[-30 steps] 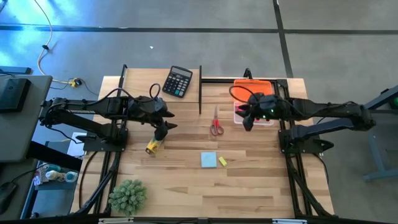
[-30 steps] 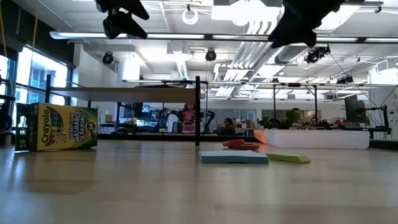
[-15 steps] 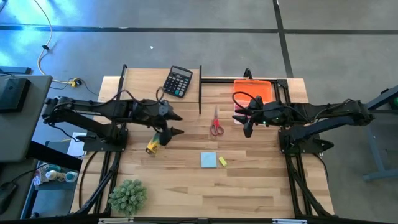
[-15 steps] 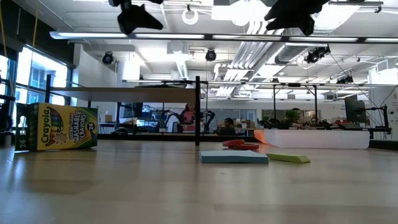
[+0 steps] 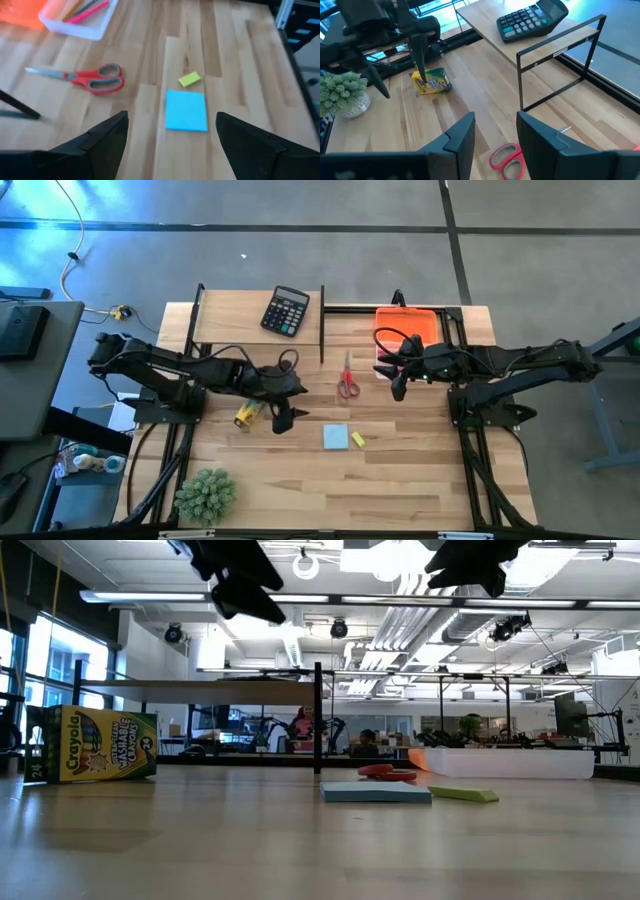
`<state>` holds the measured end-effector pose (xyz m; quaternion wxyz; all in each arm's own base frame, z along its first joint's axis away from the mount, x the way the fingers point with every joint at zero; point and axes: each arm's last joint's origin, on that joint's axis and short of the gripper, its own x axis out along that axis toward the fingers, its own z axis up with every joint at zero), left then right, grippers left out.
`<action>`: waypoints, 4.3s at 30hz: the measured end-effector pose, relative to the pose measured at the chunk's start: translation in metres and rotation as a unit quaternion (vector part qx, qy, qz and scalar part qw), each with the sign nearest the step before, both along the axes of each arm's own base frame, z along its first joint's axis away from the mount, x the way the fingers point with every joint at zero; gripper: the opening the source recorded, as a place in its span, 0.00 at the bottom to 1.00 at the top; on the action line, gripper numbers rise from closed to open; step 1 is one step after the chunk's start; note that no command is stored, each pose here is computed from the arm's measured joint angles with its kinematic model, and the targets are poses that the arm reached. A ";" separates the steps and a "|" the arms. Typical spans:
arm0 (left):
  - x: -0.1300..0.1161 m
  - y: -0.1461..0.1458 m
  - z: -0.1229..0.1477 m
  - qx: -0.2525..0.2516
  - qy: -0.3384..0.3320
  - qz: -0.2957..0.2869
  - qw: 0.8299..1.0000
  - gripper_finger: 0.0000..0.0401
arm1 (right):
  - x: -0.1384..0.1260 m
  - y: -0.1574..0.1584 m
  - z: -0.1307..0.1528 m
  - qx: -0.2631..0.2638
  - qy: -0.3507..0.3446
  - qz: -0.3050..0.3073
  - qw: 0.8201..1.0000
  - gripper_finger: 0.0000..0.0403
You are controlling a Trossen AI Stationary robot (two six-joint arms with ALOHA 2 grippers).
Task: Pack school essentials
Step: Put the blue sticky notes into the orange supply box
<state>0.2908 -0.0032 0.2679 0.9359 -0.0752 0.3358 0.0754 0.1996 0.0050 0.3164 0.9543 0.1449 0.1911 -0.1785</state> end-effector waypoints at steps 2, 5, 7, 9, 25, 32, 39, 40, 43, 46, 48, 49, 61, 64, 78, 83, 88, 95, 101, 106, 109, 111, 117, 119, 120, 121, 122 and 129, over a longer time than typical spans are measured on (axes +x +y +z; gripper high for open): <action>0.007 -0.002 -0.001 0.016 0.003 -0.003 1.000 0.72 | 0.000 0.000 0.000 0.000 0.000 0.000 1.000 0.33; 0.017 -0.002 -0.003 0.023 0.011 -0.007 1.000 0.72 | 0.000 0.000 0.000 0.000 0.000 0.000 1.000 0.33; 0.025 -0.002 -0.003 0.023 0.015 -0.007 1.000 0.72 | 0.000 0.000 0.000 0.000 0.000 0.000 1.000 0.33; 0.031 -0.002 -0.005 0.023 0.021 -0.007 0.999 0.72 | 0.000 0.000 0.000 0.000 0.001 0.000 1.000 0.33; 0.069 -0.020 -0.033 0.006 0.056 -0.022 0.998 0.72 | 0.000 0.000 0.000 0.000 0.001 0.000 1.000 0.33; 0.080 -0.024 -0.049 0.017 0.061 -0.032 0.997 0.72 | 0.000 0.000 0.000 0.000 0.001 0.000 1.000 0.33; 0.086 -0.028 -0.065 0.004 0.073 -0.027 0.997 0.72 | 0.000 0.000 -0.001 0.000 0.002 0.000 1.000 0.33; 0.087 -0.028 -0.066 0.000 0.072 -0.025 0.997 0.73 | 0.000 0.000 -0.001 0.000 0.003 0.000 1.000 0.33; 0.090 -0.030 -0.073 -0.001 0.074 -0.025 0.997 0.76 | 0.000 0.000 -0.001 -0.001 0.004 0.000 1.000 0.33; 0.092 -0.032 -0.081 0.000 0.083 -0.027 0.996 0.80 | 0.000 0.000 -0.001 0.000 0.005 0.000 1.000 0.33; 0.094 -0.033 -0.086 -0.001 0.084 -0.028 0.996 0.84 | 0.000 0.000 -0.001 -0.001 0.006 0.001 1.000 0.33; 0.094 -0.033 -0.089 -0.001 0.090 -0.029 0.996 0.87 | 0.000 0.000 -0.001 -0.001 0.006 0.000 1.000 0.33; 0.096 -0.037 -0.094 0.026 0.094 -0.037 0.995 1.00 | -0.001 0.000 -0.002 -0.001 0.008 0.000 1.000 0.33; 0.098 -0.037 -0.105 0.028 0.110 -0.038 0.993 1.00 | -0.001 0.000 -0.002 -0.001 0.009 0.000 1.000 0.33; 0.104 -0.040 -0.115 0.030 0.100 -0.045 0.994 1.00 | -0.001 0.000 -0.002 -0.001 0.012 0.000 1.000 0.33; 0.105 -0.040 -0.124 0.030 0.111 -0.051 0.992 1.00 | -0.001 0.000 -0.002 -0.001 0.012 0.000 1.000 0.33; 0.109 -0.041 -0.135 0.021 0.109 -0.050 0.993 1.00 | -0.001 0.000 -0.002 -0.001 0.012 0.000 1.000 0.33; 0.111 -0.041 -0.142 0.014 0.111 -0.046 0.993 1.00 | -0.001 0.000 -0.002 -0.001 0.012 0.000 1.000 0.33; 0.111 -0.040 -0.141 0.029 0.108 -0.044 0.993 1.00 | -0.001 0.000 -0.002 -0.001 0.012 0.000 1.000 0.33; 0.111 -0.040 -0.150 0.016 0.120 -0.044 0.992 1.00 | -0.001 0.000 -0.002 -0.001 0.012 0.000 1.000 0.33; 0.115 -0.040 -0.156 0.012 0.110 -0.045 0.993 1.00 | -0.001 0.000 -0.002 -0.002 0.012 0.001 1.000 0.33; 0.115 -0.040 -0.155 0.011 0.110 -0.044 0.993 1.00 | -0.001 0.000 -0.002 -0.001 0.012 0.000 1.000 0.33; 0.115 -0.040 -0.158 0.012 0.117 -0.044 0.992 1.00 | -0.001 0.000 -0.002 -0.001 0.012 0.000 1.000 0.33; 0.115 -0.040 -0.161 0.015 0.121 -0.044 0.992 1.00 | -0.001 0.000 -0.002 -0.001 0.012 0.000 1.000 0.33; 0.115 -0.040 -0.161 0.016 0.121 -0.043 0.992 0.99 | -0.001 0.000 -0.002 -0.001 0.012 0.000 1.000 0.33; 0.115 -0.040 -0.161 0.015 0.121 -0.042 0.992 0.99 | -0.001 0.000 -0.002 -0.001 0.012 0.000 1.000 0.33; 0.115 -0.039 -0.161 0.015 0.121 -0.042 0.992 0.98 | -0.001 0.000 -0.002 -0.001 0.012 0.000 1.000 0.33; 0.115 -0.039 -0.162 0.015 0.123 -0.037 0.992 0.87 | -0.001 0.000 -0.002 -0.001 0.012 0.000 1.000 0.33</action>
